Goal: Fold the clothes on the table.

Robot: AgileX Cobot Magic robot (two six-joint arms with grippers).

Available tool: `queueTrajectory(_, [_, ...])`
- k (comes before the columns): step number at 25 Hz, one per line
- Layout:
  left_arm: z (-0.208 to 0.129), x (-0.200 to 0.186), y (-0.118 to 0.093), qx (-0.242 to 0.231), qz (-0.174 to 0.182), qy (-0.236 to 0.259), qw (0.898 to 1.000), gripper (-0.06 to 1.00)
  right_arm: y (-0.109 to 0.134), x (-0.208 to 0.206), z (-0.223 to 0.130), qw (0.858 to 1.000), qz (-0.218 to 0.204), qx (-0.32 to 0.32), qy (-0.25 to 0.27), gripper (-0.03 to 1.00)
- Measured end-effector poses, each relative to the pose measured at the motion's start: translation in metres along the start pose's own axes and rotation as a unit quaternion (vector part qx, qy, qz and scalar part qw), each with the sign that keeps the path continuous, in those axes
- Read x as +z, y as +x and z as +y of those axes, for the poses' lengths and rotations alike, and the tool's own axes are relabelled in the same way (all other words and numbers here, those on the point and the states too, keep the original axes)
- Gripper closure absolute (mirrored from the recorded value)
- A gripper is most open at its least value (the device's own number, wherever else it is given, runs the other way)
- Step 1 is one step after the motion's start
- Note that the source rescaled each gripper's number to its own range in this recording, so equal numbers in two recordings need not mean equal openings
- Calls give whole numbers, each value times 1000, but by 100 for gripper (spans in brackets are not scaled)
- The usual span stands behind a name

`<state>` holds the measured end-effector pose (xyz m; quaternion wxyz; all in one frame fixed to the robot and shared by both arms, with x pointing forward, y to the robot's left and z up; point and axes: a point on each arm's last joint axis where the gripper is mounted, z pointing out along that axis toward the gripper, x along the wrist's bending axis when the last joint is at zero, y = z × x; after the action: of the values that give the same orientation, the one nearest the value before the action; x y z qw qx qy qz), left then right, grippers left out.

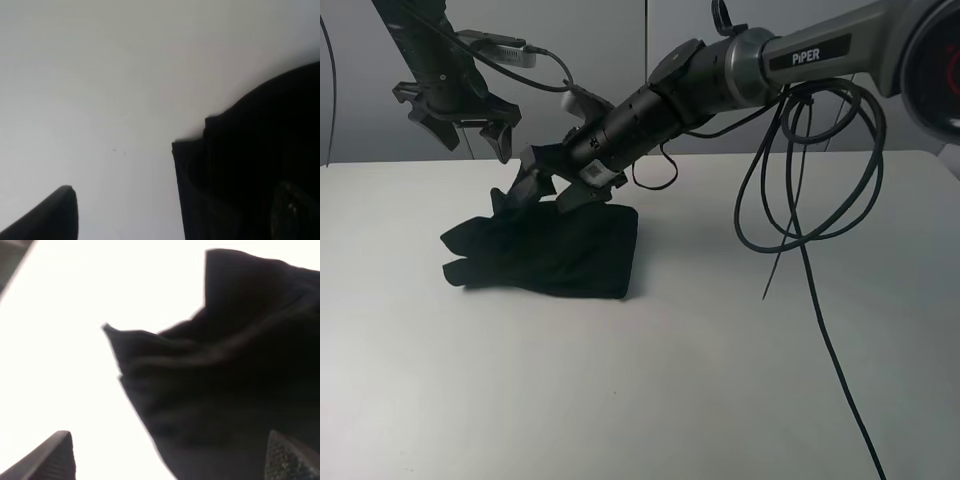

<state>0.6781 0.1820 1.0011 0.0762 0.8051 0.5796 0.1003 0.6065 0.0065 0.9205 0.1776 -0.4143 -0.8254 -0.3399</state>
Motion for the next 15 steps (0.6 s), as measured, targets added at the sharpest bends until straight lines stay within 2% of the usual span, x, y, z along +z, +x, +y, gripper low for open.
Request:
queueTrajectory(4, [-2, -1, 0, 16, 0, 8, 1000, -5, -8, -11, -4, 995, -81, -36, 39, 14])
queueTrajectory(8, [-1, -15, 1, 26, 1, -9, 1000, -5, -10, -41, 1, 984, -162, -51, 45, 14])
queueTrajectory(11, [-1, -37, 3, 28, 5, -35, 999, -5, -11, -74, 6, 974, -216, -53, 42, 8])
queueTrajectory(13, [-3, -53, 6, 24, 7, -53, 998, -5, -6, -98, 9, 968, -242, -57, 38, 0])
queueTrajectory(15, [-4, -66, 9, 22, 9, -67, 997, -5, -1, -120, 10, 962, -265, -61, 37, -2])
